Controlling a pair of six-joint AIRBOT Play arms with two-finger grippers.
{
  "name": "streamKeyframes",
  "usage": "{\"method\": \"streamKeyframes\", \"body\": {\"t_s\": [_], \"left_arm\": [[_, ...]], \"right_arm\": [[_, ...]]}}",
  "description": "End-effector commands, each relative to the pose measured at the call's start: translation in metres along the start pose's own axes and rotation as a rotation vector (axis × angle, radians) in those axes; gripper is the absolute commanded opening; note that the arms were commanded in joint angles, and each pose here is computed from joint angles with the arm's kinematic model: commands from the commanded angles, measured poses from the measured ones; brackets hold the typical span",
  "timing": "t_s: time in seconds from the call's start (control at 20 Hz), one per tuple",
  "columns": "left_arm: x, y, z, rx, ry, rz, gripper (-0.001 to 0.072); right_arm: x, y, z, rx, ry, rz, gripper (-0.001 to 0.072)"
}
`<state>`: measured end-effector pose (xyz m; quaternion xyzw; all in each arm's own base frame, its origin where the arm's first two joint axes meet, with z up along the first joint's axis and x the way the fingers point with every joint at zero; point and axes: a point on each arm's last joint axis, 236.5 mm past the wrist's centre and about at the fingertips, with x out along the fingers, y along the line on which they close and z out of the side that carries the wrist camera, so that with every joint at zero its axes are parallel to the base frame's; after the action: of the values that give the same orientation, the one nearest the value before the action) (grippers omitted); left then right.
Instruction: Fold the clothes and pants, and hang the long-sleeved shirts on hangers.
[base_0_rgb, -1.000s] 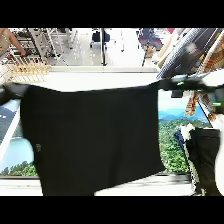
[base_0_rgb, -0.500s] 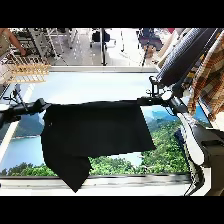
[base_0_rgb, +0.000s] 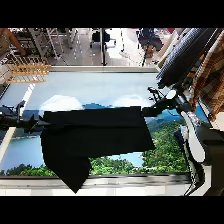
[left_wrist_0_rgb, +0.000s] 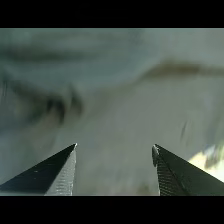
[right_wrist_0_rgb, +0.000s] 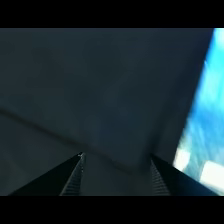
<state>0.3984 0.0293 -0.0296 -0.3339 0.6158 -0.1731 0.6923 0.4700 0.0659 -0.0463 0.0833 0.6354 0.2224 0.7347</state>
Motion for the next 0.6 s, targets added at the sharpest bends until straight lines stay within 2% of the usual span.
{"method": "streamKeyframes", "body": {"t_s": [0.0, 0.15, 0.3, 0.5, 0.55], "left_arm": [[-0.009, 0.03, -0.069, -0.121, 0.209, 0.143, 0.0475], [0.0, 0.023, -0.129, -0.135, 0.18, 0.169, 0.0481], [0.015, 0.025, -0.183, -0.133, 0.152, 0.205, 0.0481], [0.034, 0.032, -0.228, -0.168, 0.188, 0.21, 0.0485], [0.039, 0.034, -0.236, -0.183, 0.203, 0.204, 0.0526]], "right_arm": [[-0.01, -0.011, -0.077, 0.148, 0.221, 0.091, 0.0429], [-0.007, -0.032, -0.133, 0.266, 0.199, 0.112, 0.0429], [-0.005, -0.033, -0.176, 0.291, 0.177, 0.181, 0.0429], [0.0, -0.03, -0.177, 0.285, 0.132, 0.247, 0.0428], [0.001, -0.028, -0.173, 0.283, 0.118, 0.249, 0.0428]]}}
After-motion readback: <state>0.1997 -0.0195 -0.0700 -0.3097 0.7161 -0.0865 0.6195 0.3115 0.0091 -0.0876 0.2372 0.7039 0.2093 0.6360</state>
